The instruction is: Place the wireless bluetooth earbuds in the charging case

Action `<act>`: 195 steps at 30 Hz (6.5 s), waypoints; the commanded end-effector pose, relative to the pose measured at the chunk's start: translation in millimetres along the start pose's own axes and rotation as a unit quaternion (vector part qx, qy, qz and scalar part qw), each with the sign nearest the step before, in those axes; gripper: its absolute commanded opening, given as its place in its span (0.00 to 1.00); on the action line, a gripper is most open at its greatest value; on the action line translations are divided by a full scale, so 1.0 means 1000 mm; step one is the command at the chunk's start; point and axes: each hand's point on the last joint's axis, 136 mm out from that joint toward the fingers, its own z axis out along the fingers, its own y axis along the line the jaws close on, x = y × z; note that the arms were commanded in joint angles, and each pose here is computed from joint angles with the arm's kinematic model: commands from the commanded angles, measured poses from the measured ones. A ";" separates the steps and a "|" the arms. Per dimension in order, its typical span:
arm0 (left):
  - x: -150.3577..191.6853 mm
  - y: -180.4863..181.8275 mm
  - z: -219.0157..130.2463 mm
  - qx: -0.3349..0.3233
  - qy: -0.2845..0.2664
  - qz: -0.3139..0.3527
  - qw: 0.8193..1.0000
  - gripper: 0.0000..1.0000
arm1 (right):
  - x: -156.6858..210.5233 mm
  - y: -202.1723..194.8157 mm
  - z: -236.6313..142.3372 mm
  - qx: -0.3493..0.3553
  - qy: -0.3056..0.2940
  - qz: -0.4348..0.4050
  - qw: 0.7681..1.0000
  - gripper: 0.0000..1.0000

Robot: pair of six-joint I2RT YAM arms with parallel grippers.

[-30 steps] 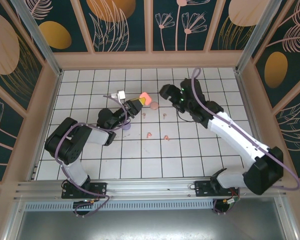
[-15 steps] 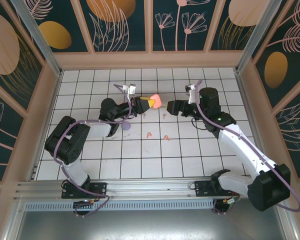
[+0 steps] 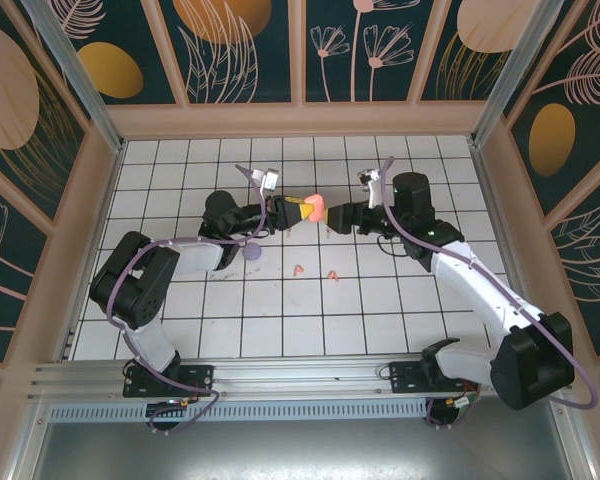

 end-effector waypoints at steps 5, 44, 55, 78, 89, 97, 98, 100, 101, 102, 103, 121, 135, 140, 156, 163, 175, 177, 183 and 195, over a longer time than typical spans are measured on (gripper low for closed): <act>-0.010 -0.018 0.004 0.022 0.002 0.033 0.999 0.00 | -0.021 0.012 0.011 -0.022 -0.018 -0.024 0.999 0.80; -0.019 -0.052 -0.003 0.039 -0.009 0.064 0.997 0.00 | -0.024 0.028 -0.013 -0.100 -0.032 0.019 0.994 0.58; -0.021 -0.055 -0.001 0.042 -0.013 0.065 0.997 0.00 | -0.023 0.027 0.000 -0.101 -0.030 0.028 0.994 0.52; -0.023 -0.055 0.000 0.041 -0.025 0.065 0.997 0.00 | -0.023 0.040 0.009 -0.134 -0.022 0.032 0.990 0.25; -0.024 -0.043 -0.001 0.012 -0.042 0.059 0.997 0.52 | -0.030 0.032 0.009 -0.103 -0.031 0.031 0.994 0.05; -0.030 -0.027 -0.009 -0.074 -0.046 0.101 0.991 0.71 | -0.031 0.012 0.000 -0.045 -0.026 0.028 0.998 0.01; -0.030 -0.026 -0.010 -0.084 -0.039 0.108 0.990 0.72 | -0.030 0.009 -0.002 -0.038 -0.025 0.026 0.999 0.01; -0.029 -0.024 -0.013 -0.105 -0.022 0.124 0.986 0.74 | -0.029 0.002 -0.005 -0.019 -0.019 0.020 0.999 0.01; -0.029 -0.024 -0.014 -0.114 -0.014 0.132 0.985 0.76 | -0.029 -0.002 -0.007 -0.011 -0.017 0.015 1.000 0.01; -0.028 -0.023 -0.015 -0.122 -0.002 0.140 0.983 0.77 | -0.028 -0.005 -0.007 -0.003 -0.012 0.009 1.000 0.01; -0.028 -0.023 -0.015 -0.127 0.010 0.145 0.981 0.78 | -0.027 -0.008 -0.008 0.007 -0.008 0.003 1.000 0.01; -0.009 -0.011 0.001 -0.107 0.224 0.140 0.958 0.76 | -0.016 -0.031 0.003 0.068 0.054 -0.153 0.984 0.00; 0.013 -0.007 -0.001 -0.064 0.296 0.103 0.947 0.63 | 0.004 -0.008 0.019 0.030 0.095 -0.178 0.979 0.00; 0.019 -0.006 -0.001 -0.049 0.306 0.088 0.947 0.62 | 0.001 0.000 0.019 0.020 0.094 -0.181 0.979 0.00; 0.019 -0.012 0.002 -0.024 0.301 0.083 0.950 0.59 | 0.002 0.009 0.025 0.009 0.097 -0.184 0.978 0.00; 0.020 -0.009 0.004 -0.020 0.301 0.079 0.950 0.53 | 0.003 0.011 0.030 0.006 0.100 -0.186 0.977 0.00; 0.024 -0.007 0.003 -0.015 0.304 0.073 0.950 0.32 | -0.001 0.010 0.034 0.011 0.096 -0.185 0.978 0.00; 0.024 -0.006 0.003 -0.014 0.304 0.073 0.950 0.25 | -0.004 0.010 0.034 0.015 0.091 -0.185 0.978 0.00; 0.023 -0.005 0.004 -0.020 0.295 0.083 0.952 0.11 | -0.019 0.010 0.026 0.035 0.066 -0.181 0.981 0.20; -0.036 -0.007 -0.026 -0.136 0.118 0.164 0.970 0.04 | -0.021 0.011 -0.021 0.080 0.015 -0.096 0.992 0.62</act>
